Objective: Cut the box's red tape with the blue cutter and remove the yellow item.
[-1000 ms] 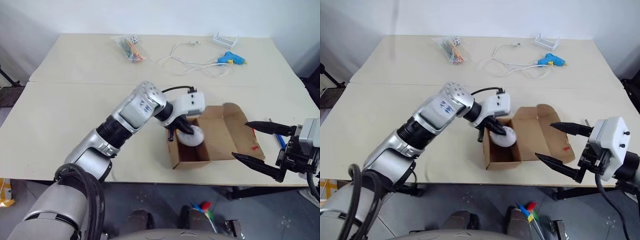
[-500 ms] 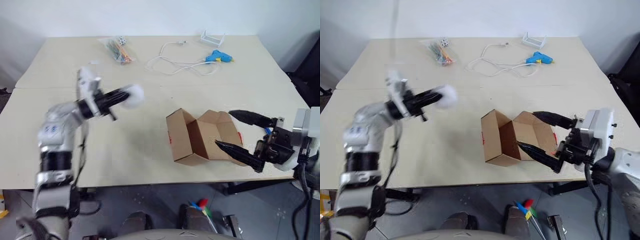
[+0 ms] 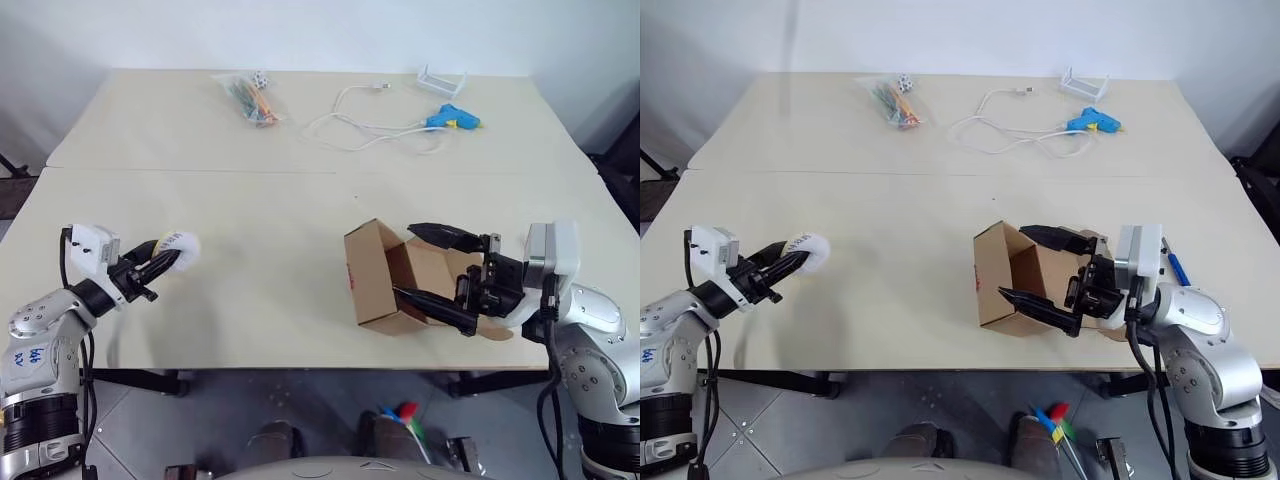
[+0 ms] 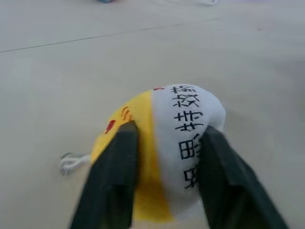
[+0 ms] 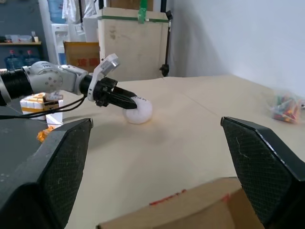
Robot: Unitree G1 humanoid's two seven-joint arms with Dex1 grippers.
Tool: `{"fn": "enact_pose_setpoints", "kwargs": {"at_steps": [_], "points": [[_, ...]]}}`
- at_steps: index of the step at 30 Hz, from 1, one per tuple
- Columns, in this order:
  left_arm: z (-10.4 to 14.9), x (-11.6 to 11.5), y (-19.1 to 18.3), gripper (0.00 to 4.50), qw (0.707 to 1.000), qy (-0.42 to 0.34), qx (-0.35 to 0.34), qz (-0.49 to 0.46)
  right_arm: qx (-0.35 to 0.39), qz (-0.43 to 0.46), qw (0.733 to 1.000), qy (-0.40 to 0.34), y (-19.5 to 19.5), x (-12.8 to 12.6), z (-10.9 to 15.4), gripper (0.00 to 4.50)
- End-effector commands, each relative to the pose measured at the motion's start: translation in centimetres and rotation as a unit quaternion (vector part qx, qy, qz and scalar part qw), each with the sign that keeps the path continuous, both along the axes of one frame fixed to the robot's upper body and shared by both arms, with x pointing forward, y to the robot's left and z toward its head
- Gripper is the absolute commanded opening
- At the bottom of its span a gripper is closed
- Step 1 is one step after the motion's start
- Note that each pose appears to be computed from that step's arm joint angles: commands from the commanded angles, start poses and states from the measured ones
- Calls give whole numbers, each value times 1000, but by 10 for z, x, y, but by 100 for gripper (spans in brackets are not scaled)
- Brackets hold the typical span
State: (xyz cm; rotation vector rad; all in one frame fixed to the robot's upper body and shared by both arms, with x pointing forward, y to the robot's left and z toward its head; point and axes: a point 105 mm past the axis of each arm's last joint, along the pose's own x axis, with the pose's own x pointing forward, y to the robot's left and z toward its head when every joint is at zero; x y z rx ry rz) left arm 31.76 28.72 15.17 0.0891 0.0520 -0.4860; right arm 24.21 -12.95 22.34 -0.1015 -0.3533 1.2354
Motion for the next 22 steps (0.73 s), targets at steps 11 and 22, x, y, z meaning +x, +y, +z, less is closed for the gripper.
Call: {"fn": "enact_pose_setpoints", "kwargs": {"at_steps": [11, 22], "points": [[24, -75, 44, 417, 995, 47, 81, -35, -32, -14, 999, -7, -31, 2, 7, 450], [4, -119, 55, 417, 988, 22, 154, 1, -130, -15, 991, -3, -51, -7, -30, 450]]}}
